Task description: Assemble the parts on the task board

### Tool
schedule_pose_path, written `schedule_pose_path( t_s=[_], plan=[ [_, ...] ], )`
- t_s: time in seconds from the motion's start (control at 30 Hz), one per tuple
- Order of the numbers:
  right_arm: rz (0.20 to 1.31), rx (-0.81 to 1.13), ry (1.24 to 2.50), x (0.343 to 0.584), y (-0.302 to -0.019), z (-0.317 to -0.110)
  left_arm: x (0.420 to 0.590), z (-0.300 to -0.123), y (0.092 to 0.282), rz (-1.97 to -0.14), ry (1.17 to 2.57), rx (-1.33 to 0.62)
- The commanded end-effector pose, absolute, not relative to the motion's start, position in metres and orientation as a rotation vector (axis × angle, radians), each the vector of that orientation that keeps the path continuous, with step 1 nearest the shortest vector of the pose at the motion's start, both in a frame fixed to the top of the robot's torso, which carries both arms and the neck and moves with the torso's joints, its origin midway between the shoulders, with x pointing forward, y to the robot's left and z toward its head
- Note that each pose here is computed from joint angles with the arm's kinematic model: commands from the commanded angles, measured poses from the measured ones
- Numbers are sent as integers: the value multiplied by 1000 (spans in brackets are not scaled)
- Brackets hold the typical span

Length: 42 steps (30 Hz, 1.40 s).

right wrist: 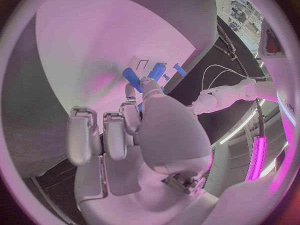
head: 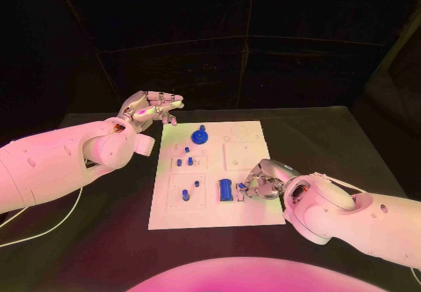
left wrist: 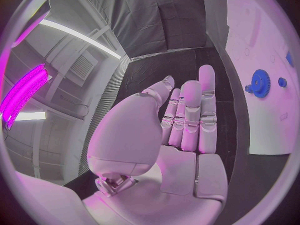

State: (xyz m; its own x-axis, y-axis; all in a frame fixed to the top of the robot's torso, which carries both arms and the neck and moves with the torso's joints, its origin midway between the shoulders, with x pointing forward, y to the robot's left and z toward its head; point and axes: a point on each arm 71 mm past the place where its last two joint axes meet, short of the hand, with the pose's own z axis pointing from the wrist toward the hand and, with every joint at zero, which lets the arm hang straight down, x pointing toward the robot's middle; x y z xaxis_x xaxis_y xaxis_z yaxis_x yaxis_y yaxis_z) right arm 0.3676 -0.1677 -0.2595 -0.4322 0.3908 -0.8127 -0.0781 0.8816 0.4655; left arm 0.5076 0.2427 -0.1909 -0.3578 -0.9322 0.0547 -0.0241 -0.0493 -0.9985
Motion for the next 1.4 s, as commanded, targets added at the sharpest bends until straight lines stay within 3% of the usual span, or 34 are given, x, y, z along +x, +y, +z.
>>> schedule_pose_path(
  t_s=[0.03, 1.4],
  plan=[
    [536, 249, 1982, 368, -166, -262, 507, -190, 241, -1527, 1464, -1061],
    [489, 164, 2022, 375, -159, -270, 506, -190, 241, -1533, 1482, -1064]
  ],
)
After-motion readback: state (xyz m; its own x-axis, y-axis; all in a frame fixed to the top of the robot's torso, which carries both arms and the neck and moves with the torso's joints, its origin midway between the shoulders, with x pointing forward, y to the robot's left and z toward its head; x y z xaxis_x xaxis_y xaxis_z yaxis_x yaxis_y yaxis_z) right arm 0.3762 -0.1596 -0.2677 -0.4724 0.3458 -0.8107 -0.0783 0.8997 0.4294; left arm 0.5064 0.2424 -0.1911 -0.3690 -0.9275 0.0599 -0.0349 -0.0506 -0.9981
